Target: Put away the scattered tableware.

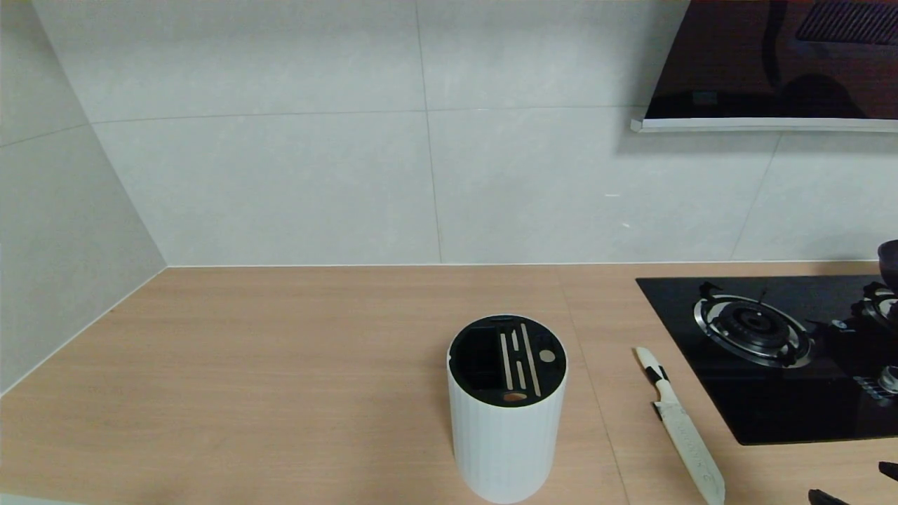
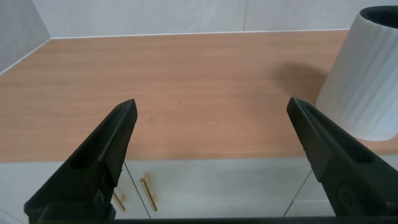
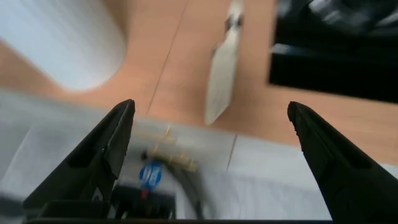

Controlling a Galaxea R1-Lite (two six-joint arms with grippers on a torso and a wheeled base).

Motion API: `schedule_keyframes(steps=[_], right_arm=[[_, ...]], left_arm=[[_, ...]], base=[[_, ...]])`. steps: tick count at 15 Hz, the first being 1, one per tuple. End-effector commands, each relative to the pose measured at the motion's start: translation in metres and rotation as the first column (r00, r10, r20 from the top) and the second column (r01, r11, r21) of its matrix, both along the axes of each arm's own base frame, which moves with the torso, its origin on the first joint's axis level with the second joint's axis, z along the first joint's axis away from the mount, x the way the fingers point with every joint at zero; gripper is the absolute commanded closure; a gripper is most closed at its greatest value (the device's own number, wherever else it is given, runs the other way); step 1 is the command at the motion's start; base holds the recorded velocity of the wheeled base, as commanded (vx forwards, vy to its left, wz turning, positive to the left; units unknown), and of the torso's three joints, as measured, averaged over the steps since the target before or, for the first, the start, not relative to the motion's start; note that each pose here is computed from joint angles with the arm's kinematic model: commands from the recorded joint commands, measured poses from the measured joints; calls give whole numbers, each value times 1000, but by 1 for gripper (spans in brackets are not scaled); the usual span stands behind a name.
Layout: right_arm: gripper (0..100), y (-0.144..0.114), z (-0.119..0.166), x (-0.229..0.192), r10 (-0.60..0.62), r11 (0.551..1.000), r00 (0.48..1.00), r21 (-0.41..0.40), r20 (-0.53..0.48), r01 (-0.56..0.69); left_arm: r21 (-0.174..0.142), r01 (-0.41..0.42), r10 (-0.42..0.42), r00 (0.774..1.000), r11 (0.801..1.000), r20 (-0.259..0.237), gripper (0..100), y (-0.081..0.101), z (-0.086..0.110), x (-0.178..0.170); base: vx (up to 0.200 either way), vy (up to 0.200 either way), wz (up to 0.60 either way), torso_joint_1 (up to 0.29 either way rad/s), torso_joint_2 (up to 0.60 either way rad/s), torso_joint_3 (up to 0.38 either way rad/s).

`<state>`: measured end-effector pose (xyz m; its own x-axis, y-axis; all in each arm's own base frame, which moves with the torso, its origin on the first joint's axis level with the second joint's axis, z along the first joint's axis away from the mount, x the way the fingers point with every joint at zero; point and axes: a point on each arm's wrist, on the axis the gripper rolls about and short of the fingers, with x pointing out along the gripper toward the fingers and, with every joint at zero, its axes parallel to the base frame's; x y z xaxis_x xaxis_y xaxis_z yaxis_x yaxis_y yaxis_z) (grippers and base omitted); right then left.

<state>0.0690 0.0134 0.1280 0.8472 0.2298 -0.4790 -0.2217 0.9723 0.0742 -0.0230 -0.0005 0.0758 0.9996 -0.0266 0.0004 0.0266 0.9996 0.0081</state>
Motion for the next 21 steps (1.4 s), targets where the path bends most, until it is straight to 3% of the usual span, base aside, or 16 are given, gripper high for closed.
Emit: schedule_keyframes(steps=[1,9,18,21], right_arm=[[0,8,-10,34,21,1000,991,-18,-129,-23],[0,31,-44,95,39,996,975,-74,-221,-56],[0,51,-85,152,-67,983,980,-181,-190,32],[0,56,-95,170,-78,982,978,-183,-191,43]], left_arm=[[0,1,-1,1000,1000,0,0,0,0,0],[0,1,-1,1000,1000,0,0,0,0,0],[0,-1,1,1000,1000,0,0,0,0,0],[0,1,-1,1000,1000,0,0,0,0,0]], base=[[0,0,0,0,0,0],[0,0,0,0,0,0],[0,0,0,0,0,0],[0,0,0,0,0,0]])
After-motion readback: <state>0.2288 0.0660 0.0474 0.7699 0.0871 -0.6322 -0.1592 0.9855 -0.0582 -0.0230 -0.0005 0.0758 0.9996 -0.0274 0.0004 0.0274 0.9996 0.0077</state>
